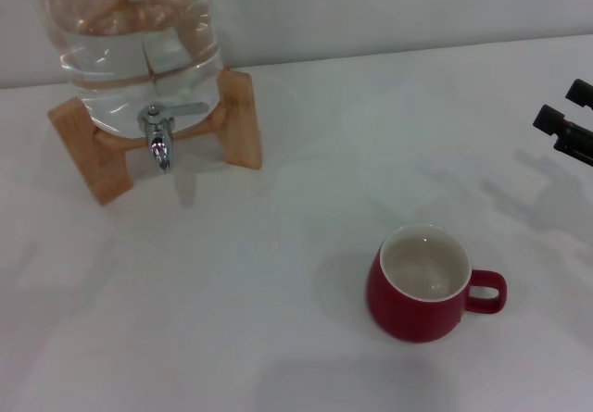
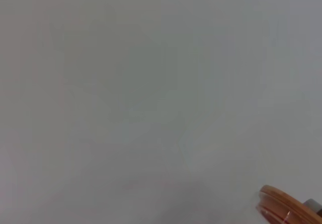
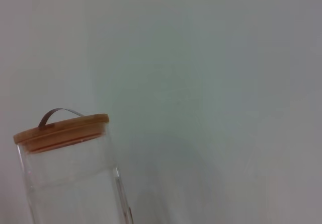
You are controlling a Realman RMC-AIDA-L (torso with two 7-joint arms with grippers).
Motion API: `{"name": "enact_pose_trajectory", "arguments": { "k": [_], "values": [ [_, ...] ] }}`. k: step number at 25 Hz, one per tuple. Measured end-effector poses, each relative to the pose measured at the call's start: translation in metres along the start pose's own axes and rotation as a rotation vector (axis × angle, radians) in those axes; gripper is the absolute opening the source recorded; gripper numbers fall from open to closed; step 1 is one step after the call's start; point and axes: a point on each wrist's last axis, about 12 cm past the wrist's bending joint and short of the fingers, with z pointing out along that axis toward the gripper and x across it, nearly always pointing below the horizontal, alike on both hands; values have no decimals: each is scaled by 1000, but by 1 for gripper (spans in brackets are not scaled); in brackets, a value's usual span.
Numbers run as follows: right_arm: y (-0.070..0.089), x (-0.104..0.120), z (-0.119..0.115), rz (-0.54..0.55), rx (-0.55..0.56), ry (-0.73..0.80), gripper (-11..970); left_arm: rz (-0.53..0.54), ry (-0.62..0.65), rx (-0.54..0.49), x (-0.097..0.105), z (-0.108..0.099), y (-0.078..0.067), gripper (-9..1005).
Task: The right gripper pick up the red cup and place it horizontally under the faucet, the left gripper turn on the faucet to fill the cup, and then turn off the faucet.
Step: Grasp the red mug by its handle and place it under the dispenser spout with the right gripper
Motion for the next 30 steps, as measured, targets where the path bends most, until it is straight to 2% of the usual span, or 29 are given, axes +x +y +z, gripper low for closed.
{"name": "enact_pose_trajectory", "arguments": {
  "k": [17, 22, 30],
  "values": [
    [0, 3, -1, -26, 5, 23, 851, 1, 6, 2, 0, 3, 0, 876],
    [2, 7, -8, -54, 10, 43, 850, 1, 7, 1, 0, 3, 0, 876],
    [12, 24, -27, -128, -57, 192, 849, -2, 10, 5, 1, 3, 0, 876]
  ]
}}
